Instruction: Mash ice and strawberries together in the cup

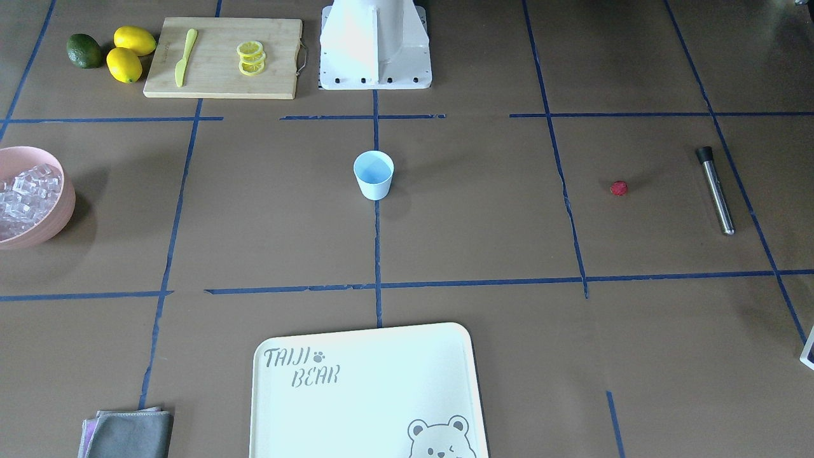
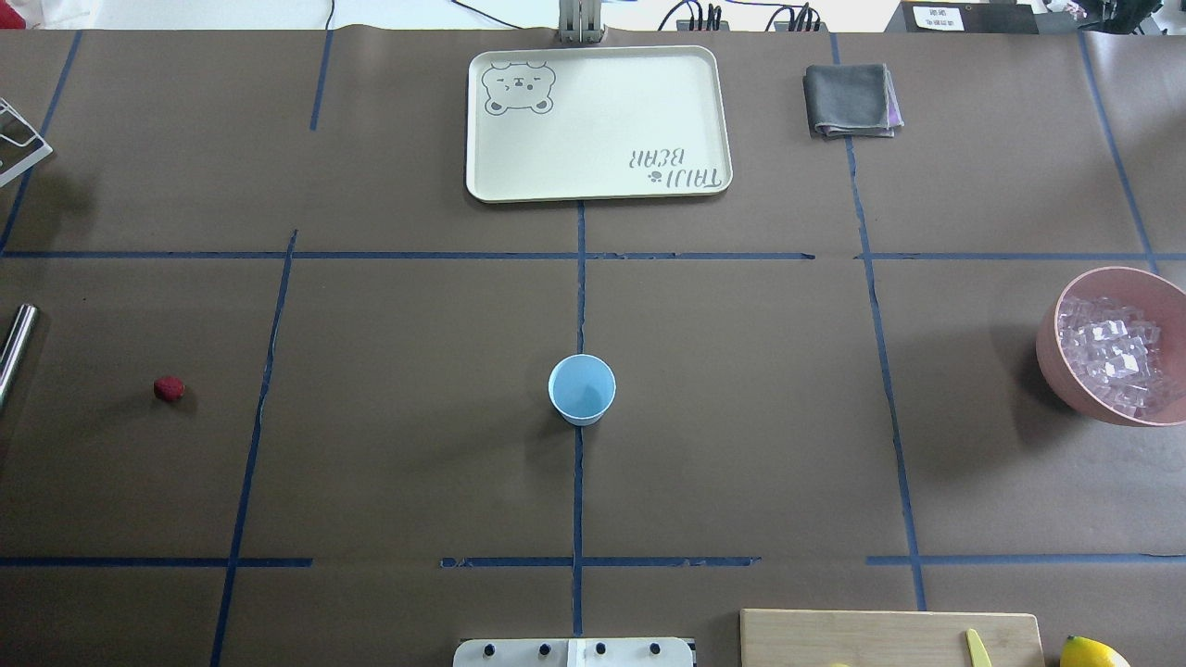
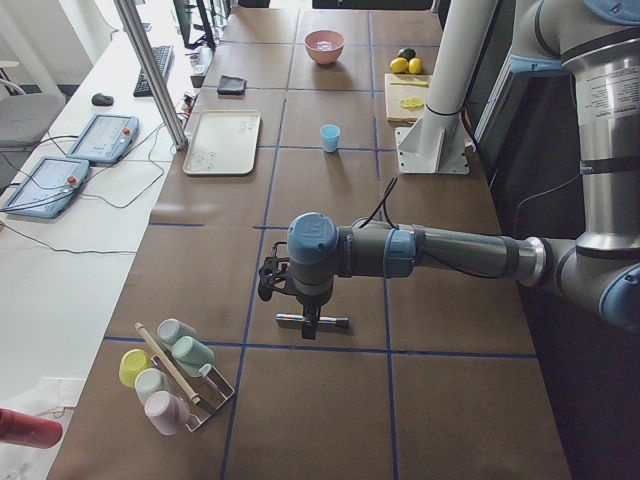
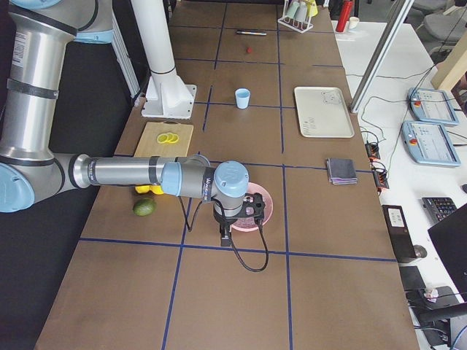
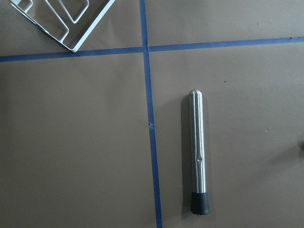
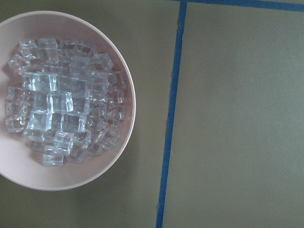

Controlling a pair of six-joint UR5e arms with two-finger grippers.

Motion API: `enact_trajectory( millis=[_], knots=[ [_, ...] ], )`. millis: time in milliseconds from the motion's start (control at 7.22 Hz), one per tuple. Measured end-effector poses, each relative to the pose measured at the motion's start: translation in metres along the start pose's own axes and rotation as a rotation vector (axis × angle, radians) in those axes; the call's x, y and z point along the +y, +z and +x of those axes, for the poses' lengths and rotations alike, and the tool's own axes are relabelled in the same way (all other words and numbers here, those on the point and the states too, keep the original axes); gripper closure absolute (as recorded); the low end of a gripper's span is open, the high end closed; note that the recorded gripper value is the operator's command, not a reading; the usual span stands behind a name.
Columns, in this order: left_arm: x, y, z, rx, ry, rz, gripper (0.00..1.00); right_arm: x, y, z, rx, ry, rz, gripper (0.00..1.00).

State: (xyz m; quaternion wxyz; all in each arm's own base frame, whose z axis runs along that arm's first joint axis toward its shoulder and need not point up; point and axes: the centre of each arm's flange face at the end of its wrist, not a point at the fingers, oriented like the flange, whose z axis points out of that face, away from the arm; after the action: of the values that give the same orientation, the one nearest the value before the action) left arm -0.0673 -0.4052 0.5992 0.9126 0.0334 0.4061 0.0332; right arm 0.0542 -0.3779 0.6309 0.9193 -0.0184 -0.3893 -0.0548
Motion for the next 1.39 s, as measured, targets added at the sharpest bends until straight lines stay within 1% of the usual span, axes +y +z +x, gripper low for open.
enact_trajectory(
  millis=[416, 693, 1385],
  knots=[
    [-0.001, -0.006, 0.011, -0.003, 0.032, 0.009, 0.0, 0.001, 0.003, 0.003, -0.002, 0.008, -0.007, 0.0],
    [0.001, -0.003, 0.012, -0.017, 0.043, 0.003, 0.0, 0.001, 0.005, 0.005, -0.002, 0.014, -0.011, 0.0],
    [0.009, 0.006, 0.006, -0.016, 0.034, -0.013, 0.0, -0.004, 0.003, 0.001, -0.006, 0.008, -0.004, 0.0]
  ],
)
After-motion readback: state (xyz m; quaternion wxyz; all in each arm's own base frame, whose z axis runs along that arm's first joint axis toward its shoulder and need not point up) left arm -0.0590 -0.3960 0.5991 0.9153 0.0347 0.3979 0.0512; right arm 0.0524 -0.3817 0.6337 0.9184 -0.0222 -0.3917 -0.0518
